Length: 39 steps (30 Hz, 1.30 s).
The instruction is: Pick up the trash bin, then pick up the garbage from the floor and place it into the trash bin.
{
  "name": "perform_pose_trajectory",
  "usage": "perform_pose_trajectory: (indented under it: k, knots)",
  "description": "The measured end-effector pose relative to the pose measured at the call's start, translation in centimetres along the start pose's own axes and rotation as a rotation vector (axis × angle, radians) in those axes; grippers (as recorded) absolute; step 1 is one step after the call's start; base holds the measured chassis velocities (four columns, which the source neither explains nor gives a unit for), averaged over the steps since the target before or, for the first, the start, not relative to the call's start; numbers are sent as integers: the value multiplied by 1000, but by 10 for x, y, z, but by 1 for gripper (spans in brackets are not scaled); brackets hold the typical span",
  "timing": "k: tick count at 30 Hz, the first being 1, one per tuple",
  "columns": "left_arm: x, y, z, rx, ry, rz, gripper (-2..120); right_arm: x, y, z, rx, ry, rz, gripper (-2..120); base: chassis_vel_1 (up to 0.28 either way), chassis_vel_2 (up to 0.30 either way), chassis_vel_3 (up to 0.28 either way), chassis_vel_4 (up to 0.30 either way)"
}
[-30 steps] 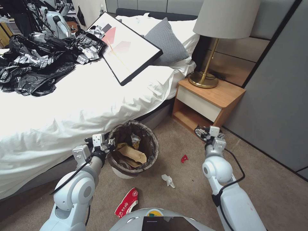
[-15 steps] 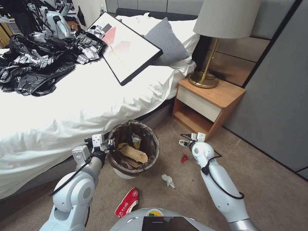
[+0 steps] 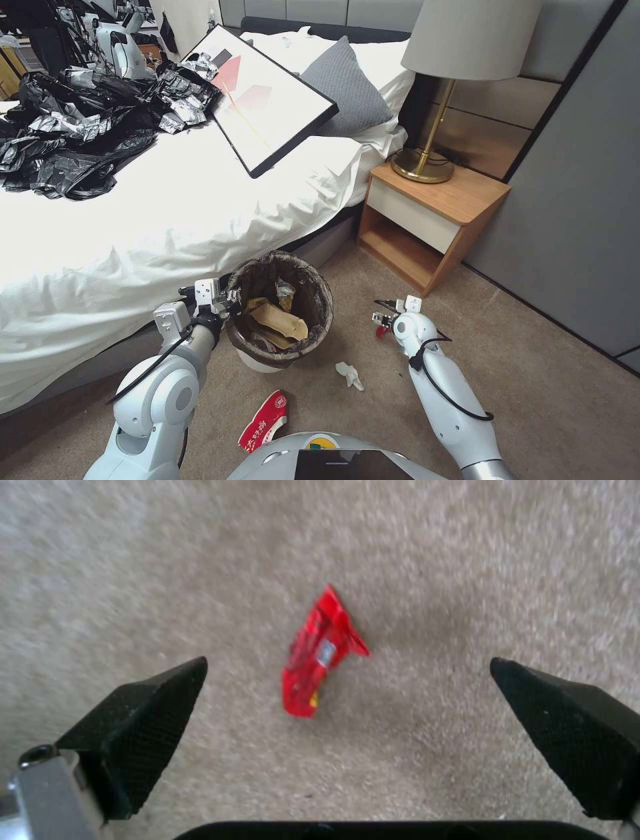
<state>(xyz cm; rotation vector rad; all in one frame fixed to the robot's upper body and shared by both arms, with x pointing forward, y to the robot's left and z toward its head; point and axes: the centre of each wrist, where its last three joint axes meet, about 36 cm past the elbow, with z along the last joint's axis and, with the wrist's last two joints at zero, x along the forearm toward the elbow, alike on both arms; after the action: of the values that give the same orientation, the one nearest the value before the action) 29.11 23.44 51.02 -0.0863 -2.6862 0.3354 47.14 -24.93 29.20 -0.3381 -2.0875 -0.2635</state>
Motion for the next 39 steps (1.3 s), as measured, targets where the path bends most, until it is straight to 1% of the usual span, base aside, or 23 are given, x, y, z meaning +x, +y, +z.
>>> perform_pose_trajectory:
  k: [5, 18, 32, 34, 35, 36, 39]
  knots:
    - [0, 0, 1, -3, 4, 6, 5, -9, 1, 5, -14, 20, -1, 100, 0, 0, 0, 0]
    - [0, -1, 3, -10, 9, 12, 5, -33, 14, 8, -23, 27, 9, 100, 0, 0, 0, 0]
    - [0, 0, 4, -9, 10, 16, 5, -56, 20, 14, -22, 42, 31, 100, 0, 0, 0, 0]
    - [0, 0, 4, -9, 10, 18, 5, -60, 19, 16, -25, 51, 30, 92, 0, 0, 0, 0]
    - [0, 0, 4, -9, 10, 18, 5, -60, 19, 16, -25, 51, 30, 92, 0, 0, 0, 0]
    - [0, 0, 4, -9, 10, 20, 5, -62, 19, 16, -27, 56, 31, 88, 0, 0, 0, 0]
    - [0, 0, 4, -9, 8, 23, 5, -68, 18, 21, -34, 67, 37, 75, 0, 0, 0, 0]
